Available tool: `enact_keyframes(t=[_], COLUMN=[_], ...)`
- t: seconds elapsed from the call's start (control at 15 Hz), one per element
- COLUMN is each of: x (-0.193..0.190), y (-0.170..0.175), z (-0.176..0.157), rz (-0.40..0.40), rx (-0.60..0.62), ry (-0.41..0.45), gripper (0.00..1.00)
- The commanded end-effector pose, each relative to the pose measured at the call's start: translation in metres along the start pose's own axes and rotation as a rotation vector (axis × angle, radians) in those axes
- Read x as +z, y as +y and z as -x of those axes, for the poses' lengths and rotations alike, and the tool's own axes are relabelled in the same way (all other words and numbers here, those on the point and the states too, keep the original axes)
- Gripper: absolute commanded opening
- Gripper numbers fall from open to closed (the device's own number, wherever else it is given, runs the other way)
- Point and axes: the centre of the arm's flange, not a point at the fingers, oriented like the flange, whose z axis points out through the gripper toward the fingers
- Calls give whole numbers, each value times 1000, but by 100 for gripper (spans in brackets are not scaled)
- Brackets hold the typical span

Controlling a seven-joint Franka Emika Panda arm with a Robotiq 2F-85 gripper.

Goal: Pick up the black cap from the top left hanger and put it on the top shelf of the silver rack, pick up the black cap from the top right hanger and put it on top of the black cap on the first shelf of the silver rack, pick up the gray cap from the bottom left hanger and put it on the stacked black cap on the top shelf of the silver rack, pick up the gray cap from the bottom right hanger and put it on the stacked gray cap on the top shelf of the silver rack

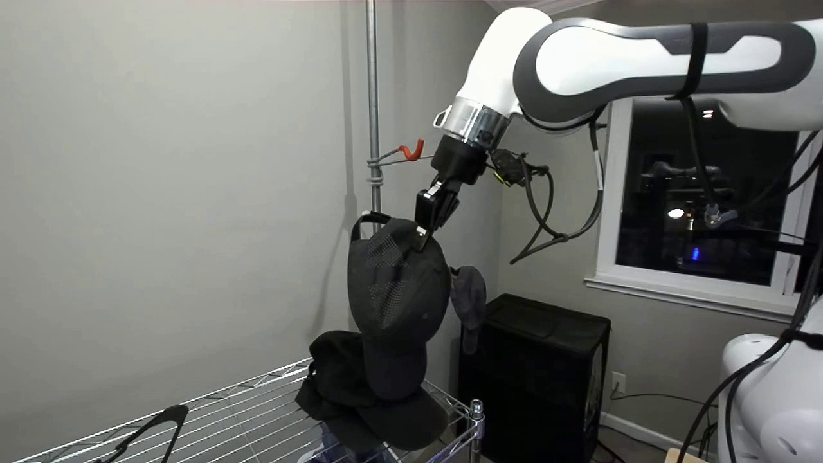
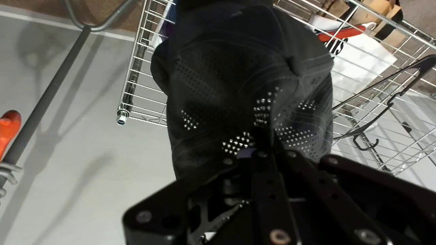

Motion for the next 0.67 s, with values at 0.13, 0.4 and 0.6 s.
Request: enact_keyframes(t=[0.13, 0.4, 0.6], x=[32, 72, 93], y=[-22, -16, -6], z=[-46, -64, -79], rz=[35, 102, 124], rx=[36, 109, 140], ry=[-93, -242, -254], gripper=[0, 0, 0])
